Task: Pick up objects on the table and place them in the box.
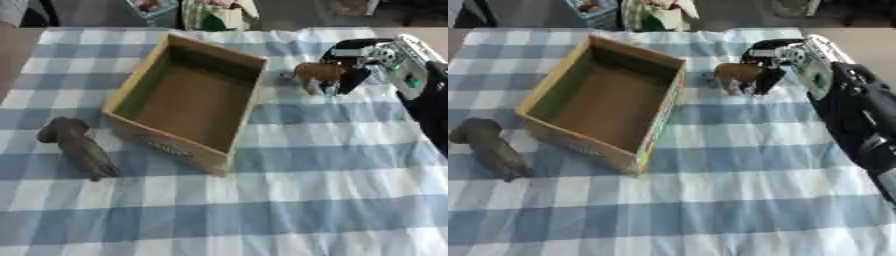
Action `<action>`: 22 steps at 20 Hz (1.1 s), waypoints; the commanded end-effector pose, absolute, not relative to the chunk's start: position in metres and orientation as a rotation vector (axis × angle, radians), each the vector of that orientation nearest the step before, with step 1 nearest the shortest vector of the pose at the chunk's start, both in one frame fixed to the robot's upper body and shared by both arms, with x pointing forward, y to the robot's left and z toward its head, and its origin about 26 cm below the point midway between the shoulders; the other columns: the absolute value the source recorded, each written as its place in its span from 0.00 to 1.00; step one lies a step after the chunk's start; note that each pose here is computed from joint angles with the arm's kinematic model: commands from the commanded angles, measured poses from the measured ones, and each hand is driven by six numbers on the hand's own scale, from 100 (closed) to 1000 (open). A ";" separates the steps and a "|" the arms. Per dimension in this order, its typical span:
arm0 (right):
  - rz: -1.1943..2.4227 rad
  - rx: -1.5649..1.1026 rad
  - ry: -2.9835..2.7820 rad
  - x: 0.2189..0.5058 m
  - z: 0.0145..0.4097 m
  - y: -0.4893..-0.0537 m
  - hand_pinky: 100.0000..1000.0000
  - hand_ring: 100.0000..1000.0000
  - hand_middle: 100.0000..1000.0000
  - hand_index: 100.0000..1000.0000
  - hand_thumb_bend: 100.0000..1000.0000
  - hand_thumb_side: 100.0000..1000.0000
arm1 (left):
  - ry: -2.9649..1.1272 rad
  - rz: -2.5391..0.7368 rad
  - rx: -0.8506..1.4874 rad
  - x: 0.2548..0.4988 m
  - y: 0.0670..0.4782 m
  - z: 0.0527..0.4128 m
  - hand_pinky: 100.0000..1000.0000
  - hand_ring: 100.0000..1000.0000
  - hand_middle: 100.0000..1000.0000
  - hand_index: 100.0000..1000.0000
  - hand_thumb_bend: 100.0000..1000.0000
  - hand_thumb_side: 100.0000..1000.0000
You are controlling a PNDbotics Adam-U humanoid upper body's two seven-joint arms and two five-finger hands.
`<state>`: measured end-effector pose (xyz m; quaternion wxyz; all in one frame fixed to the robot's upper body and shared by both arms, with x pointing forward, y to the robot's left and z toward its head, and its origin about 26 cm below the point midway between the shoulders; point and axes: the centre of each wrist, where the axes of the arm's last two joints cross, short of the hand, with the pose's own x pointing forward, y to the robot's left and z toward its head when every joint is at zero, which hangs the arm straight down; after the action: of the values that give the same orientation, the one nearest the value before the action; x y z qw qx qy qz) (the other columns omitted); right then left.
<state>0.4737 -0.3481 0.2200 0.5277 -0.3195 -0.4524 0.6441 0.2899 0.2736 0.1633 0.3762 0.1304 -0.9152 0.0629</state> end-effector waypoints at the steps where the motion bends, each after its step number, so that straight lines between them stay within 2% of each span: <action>1: 1.507 -0.789 -1.120 0.472 0.237 -0.352 0.70 0.69 0.30 0.55 0.00 0.13 | -2.369 0.146 0.328 0.289 0.273 0.171 0.47 0.49 0.66 0.78 0.01 1.00; 10: 1.468 -0.759 -1.170 0.470 0.241 -0.352 0.66 0.63 0.24 0.44 0.00 0.11 | -2.366 0.145 0.327 0.289 0.273 0.171 0.47 0.49 0.66 0.78 0.01 1.00; 22: 1.441 -0.857 -1.353 0.466 0.281 -0.330 0.65 0.62 0.22 0.44 0.00 0.11 | -2.366 0.146 0.323 0.289 0.274 0.171 0.47 0.50 0.66 0.78 0.01 1.00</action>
<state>0.4695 -0.3301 0.2545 0.4960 -0.3299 -0.5320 0.6018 0.2900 0.2731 0.1631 0.3789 0.1275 -0.9145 0.0619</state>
